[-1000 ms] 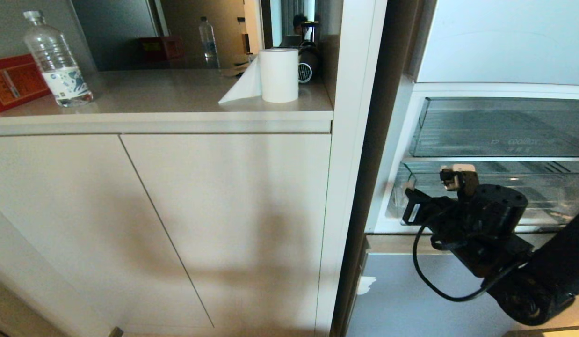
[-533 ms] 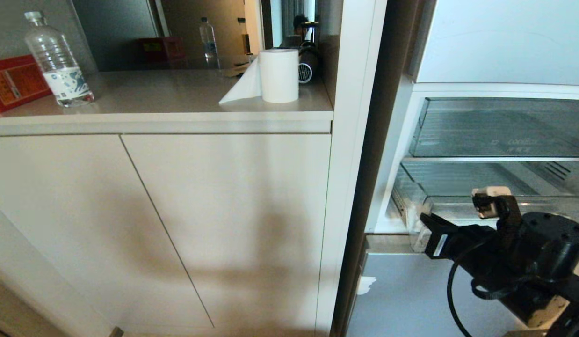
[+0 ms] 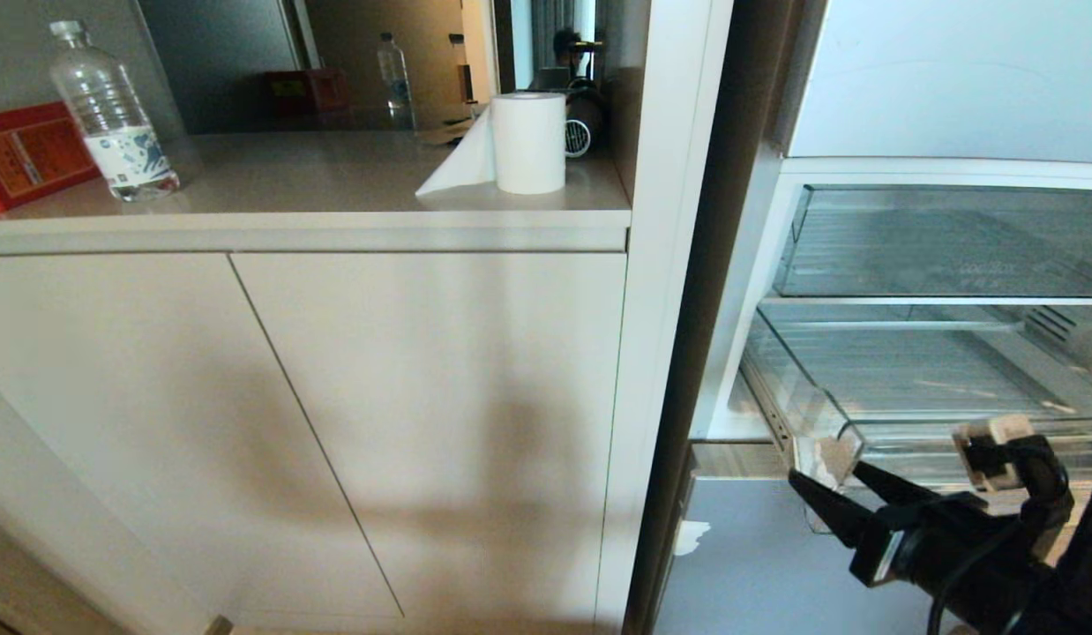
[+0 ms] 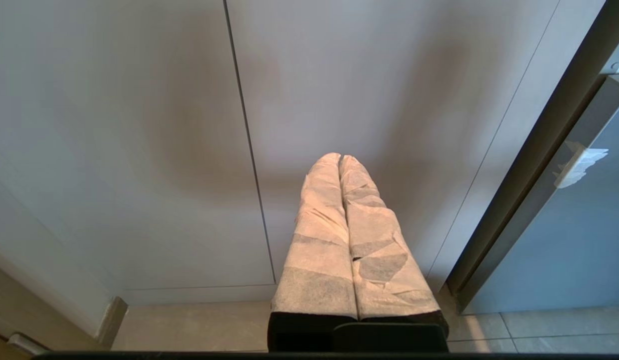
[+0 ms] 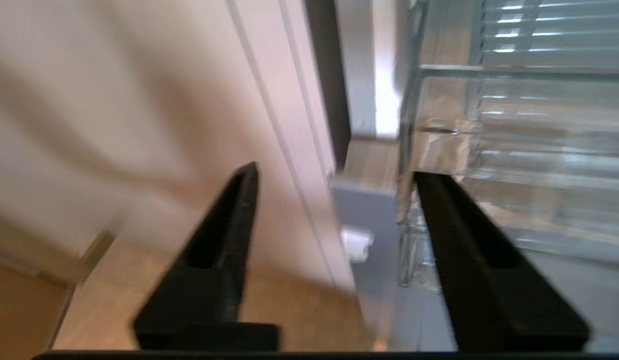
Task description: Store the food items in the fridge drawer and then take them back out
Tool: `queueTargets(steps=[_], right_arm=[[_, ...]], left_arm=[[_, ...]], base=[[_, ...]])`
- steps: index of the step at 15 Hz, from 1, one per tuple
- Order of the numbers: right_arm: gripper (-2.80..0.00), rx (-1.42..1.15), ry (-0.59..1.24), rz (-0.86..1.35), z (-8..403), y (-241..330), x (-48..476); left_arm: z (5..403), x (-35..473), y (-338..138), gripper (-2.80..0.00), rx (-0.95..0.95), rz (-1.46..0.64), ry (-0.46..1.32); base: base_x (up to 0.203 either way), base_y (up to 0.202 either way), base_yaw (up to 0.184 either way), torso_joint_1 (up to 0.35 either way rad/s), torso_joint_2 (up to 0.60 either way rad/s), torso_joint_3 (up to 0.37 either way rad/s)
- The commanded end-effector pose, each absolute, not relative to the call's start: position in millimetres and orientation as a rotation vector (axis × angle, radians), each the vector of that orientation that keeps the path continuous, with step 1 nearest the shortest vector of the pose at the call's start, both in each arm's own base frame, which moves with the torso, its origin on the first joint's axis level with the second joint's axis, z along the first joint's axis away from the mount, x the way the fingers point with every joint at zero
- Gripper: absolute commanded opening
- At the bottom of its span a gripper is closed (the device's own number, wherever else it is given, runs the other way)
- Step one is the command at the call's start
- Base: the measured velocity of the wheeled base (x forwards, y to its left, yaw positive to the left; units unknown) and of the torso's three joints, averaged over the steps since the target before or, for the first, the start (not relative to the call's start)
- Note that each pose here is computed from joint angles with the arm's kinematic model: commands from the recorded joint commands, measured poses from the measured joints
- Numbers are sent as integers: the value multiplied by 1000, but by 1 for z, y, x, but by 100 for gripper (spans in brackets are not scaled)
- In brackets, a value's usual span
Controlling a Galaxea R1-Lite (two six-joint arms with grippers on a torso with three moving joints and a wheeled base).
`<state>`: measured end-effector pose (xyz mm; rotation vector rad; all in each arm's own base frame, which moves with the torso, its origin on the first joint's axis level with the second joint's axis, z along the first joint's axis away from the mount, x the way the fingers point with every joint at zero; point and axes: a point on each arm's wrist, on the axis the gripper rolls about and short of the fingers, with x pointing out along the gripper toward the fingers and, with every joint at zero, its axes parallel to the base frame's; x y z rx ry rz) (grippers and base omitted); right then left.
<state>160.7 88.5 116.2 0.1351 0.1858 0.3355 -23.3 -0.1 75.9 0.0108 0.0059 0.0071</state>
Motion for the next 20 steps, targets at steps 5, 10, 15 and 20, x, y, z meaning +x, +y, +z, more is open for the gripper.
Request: queueTargets(steps=[5, 10, 15, 20], right_arm=[[0, 137, 140, 242, 129, 66, 127], [0, 104, 201, 157, 153, 50, 103], [0, 97, 251, 132, 234, 26, 62], [0, 2, 459, -15, 243, 42, 120]], left_arm=[[76, -23, 0, -280, 11, 9, 6], [76, -23, 0, -280, 11, 8, 6], [76, -23, 0, -280, 11, 9, 6], [76, -23, 0, -280, 11, 8, 6]], base=[[0, 0, 0, 0, 0, 0], [0, 0, 0, 0, 0, 0], [0, 0, 0, 0, 0, 0], [0, 0, 0, 0, 0, 0]])
